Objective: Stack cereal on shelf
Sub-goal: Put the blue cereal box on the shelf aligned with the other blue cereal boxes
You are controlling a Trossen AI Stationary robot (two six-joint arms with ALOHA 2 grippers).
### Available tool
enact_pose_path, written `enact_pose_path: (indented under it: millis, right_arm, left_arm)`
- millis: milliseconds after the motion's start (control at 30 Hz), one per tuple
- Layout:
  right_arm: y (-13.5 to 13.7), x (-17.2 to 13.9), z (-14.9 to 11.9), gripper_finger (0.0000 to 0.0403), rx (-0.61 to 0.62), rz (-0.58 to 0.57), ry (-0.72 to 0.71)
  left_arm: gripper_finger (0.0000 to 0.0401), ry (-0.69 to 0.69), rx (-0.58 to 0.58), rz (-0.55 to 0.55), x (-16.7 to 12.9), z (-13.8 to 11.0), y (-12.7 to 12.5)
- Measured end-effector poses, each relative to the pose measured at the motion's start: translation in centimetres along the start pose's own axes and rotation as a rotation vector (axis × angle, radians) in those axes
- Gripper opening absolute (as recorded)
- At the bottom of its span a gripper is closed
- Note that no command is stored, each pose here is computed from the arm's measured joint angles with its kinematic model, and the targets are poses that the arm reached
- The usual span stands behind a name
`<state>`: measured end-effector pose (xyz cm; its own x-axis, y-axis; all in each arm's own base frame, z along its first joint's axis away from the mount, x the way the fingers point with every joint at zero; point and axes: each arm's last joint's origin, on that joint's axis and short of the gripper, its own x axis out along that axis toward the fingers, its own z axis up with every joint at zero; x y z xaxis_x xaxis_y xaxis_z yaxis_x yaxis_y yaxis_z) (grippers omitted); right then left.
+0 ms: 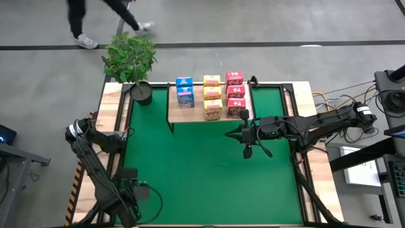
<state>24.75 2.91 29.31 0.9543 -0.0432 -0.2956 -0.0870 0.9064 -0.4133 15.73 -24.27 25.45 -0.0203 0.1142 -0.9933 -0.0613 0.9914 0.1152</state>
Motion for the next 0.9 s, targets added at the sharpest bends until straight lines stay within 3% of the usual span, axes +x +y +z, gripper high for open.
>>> enact_pose_path:
  millis: [200, 467, 667, 900]
  right_arm:
    - [0.0, 0.0, 0.0, 0.0009, 0.001, 0.000, 0.000]
    - [0.1, 0.0, -0.2, 0.0009, 0.039, 0.009, 0.026]
    - [0.3, 0.0, -0.7, 0.0009, 0.067, 0.026, 0.071]
    - [0.4, -0.1, -1.0, 0.0009, 0.100, 0.036, 0.105]
  left_arm:
    - [0.0119, -0.109, 0.023, -0.018, -1.9, 2.5, 0.9]
    - [0.0119, -0.205, 0.148, -0.037, -4.7, 8.1, 4.9]
    - [0.0119, -0.234, 0.226, -0.018, -7.1, 11.6, 10.1]
    - [0.0119, -0.316, 0.215, 0.011, -10.4, 14.6, 17.7]
